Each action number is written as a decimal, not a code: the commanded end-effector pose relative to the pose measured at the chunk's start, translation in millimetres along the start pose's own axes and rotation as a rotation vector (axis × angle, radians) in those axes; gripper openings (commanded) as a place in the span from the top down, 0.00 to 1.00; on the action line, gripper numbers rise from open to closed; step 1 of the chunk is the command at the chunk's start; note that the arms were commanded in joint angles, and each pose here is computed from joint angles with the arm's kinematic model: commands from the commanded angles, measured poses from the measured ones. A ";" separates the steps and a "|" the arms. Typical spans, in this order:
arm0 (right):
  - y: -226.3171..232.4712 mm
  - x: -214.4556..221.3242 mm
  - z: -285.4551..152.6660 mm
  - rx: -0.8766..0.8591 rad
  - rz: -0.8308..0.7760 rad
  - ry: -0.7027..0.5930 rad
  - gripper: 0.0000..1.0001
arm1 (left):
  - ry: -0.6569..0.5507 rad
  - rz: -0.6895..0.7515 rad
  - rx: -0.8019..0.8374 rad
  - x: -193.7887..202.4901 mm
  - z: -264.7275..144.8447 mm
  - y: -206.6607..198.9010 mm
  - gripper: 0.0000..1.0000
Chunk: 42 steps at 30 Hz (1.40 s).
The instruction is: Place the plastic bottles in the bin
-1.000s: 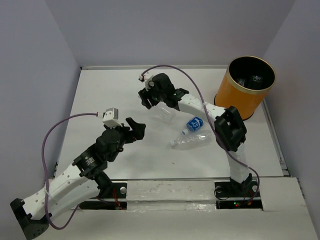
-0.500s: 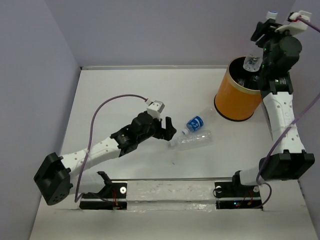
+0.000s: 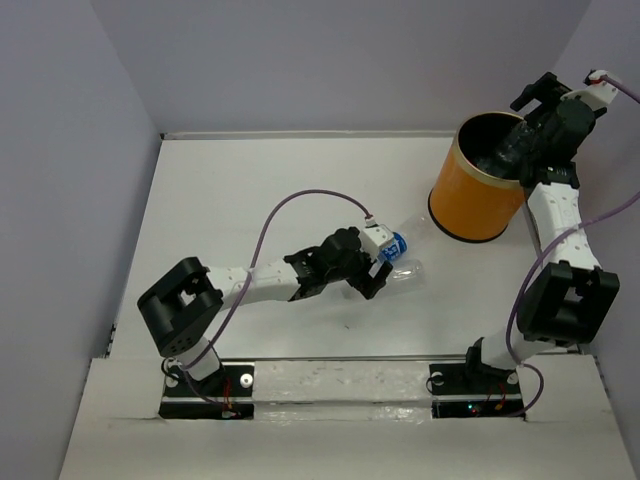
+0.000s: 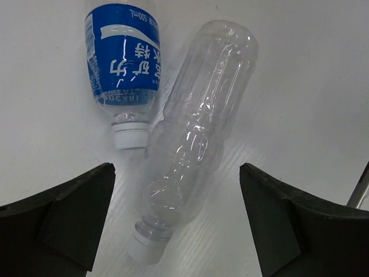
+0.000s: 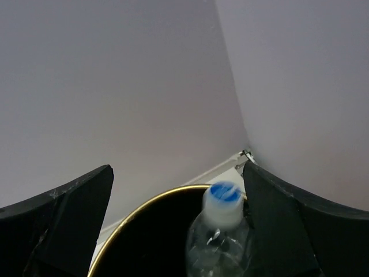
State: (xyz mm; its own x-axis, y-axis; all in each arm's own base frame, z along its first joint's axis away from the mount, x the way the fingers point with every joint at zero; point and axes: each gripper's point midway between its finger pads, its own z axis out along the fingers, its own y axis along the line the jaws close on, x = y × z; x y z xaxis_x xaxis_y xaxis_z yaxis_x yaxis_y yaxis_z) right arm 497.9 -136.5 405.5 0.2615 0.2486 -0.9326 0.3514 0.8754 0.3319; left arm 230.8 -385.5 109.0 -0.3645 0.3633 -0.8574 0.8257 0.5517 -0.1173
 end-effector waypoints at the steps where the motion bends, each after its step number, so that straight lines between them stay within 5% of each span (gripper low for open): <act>1: 27.6 -73.0 -39.0 -0.110 0.120 -0.166 0.00 | -0.040 0.104 0.032 -18.7 8.4 -6.6 0.01; 7: 42.5 -76.2 -98.6 -0.229 0.271 -0.151 0.01 | 0.027 0.109 0.045 6.8 15.6 -15.3 0.01; 12: 54.6 -19.9 -144.3 -0.331 0.309 -0.009 0.03 | 0.095 0.116 -0.021 29.0 23.9 -9.5 0.02; 25: 55.9 77.2 -242.9 -0.453 0.406 0.276 0.05 | 0.157 0.115 -0.035 61.9 14.0 -34.9 0.24; 35: 51.7 144.4 -327.4 -0.546 0.481 0.622 0.02 | -0.002 0.000 -0.008 38.9 -13.7 -43.3 0.54; 42: 65.4 173.7 -374.6 -0.681 0.569 0.873 0.00 | -0.148 -0.100 0.045 0.4 -35.1 -55.2 0.55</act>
State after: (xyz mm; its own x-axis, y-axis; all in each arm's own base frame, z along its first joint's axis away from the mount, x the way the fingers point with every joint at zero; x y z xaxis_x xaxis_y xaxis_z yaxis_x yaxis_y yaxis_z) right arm 255.0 85.5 226.1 -0.3613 0.6783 -0.6398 -0.1675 0.6278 0.7602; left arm 167.0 -373.3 85.2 -0.3935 0.3668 -0.8430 0.8171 0.5599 -0.1378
